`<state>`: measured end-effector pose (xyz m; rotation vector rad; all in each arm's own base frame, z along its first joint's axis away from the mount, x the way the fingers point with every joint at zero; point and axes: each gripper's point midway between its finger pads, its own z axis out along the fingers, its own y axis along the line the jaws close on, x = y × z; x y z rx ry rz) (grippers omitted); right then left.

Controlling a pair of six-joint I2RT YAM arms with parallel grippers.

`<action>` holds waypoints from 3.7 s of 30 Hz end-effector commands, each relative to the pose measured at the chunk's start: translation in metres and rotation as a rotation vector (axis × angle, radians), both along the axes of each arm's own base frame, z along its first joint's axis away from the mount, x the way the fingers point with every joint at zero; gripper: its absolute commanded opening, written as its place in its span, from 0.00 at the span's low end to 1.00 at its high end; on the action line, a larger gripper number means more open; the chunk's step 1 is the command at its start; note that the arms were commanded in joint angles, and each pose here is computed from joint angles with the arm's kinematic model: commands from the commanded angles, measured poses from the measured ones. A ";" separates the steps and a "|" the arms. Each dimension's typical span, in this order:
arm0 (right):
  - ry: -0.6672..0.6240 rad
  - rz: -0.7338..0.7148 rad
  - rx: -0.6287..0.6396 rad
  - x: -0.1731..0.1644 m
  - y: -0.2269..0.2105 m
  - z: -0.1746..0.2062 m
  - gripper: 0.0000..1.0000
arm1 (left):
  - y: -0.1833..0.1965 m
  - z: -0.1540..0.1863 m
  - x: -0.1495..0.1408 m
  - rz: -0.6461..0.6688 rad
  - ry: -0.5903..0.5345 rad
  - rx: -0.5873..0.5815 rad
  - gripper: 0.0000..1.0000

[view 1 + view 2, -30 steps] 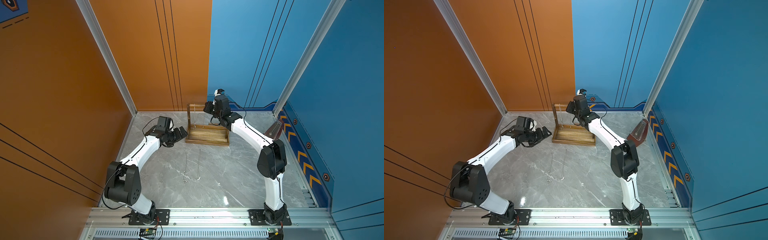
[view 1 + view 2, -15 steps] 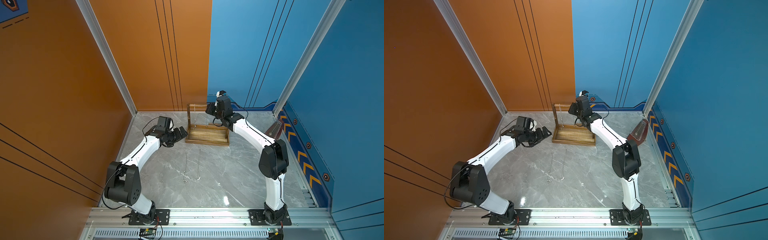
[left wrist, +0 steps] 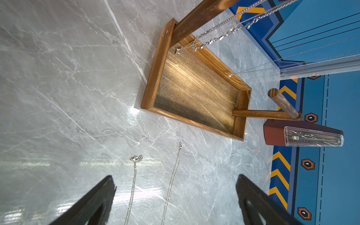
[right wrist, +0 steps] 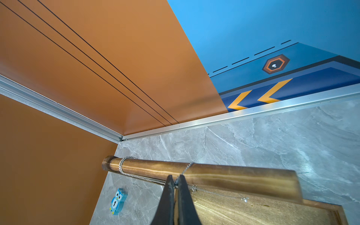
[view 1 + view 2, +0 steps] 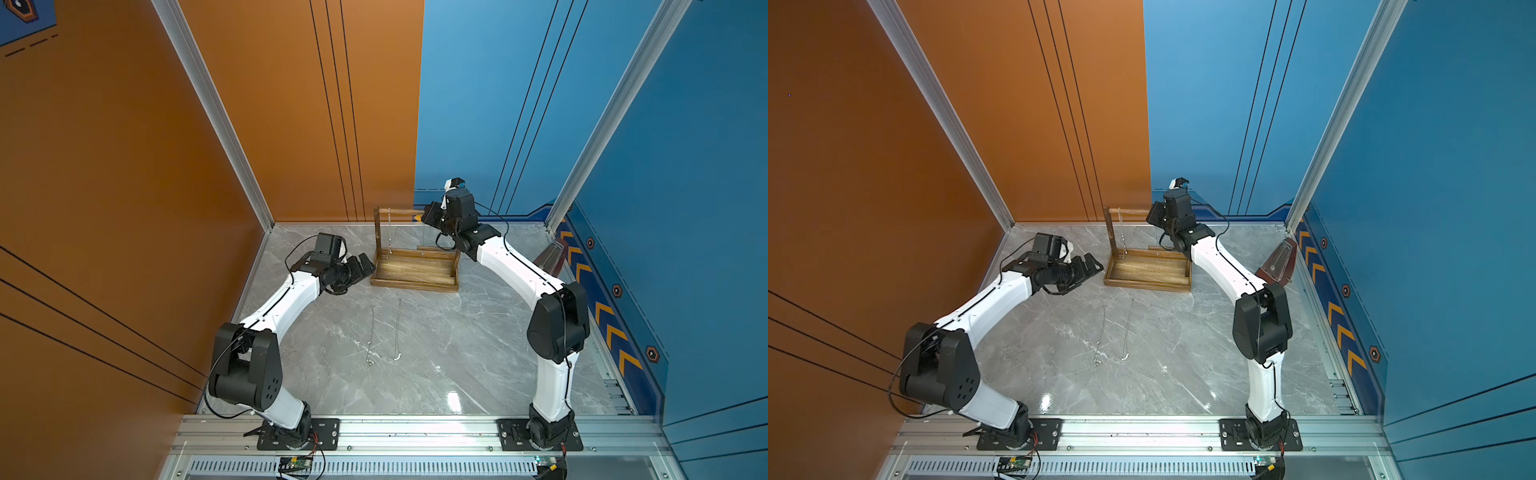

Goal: Take the necklace off the jewelry display stand
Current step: Take off the necklace from the stand.

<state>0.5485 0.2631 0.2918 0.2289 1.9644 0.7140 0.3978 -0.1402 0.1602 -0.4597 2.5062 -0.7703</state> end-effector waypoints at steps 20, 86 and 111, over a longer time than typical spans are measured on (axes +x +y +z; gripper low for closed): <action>-0.003 -0.060 0.032 -0.011 -0.062 0.020 0.00 | -0.004 0.000 -0.003 -0.014 -0.001 -0.020 0.98; -0.206 -0.091 0.062 -0.125 -0.147 0.163 0.00 | -0.020 0.069 -0.015 -0.180 -0.321 0.079 0.98; -0.186 0.129 0.027 -0.230 -0.135 0.145 0.00 | -0.131 0.128 -0.107 -0.665 -0.751 -0.076 0.98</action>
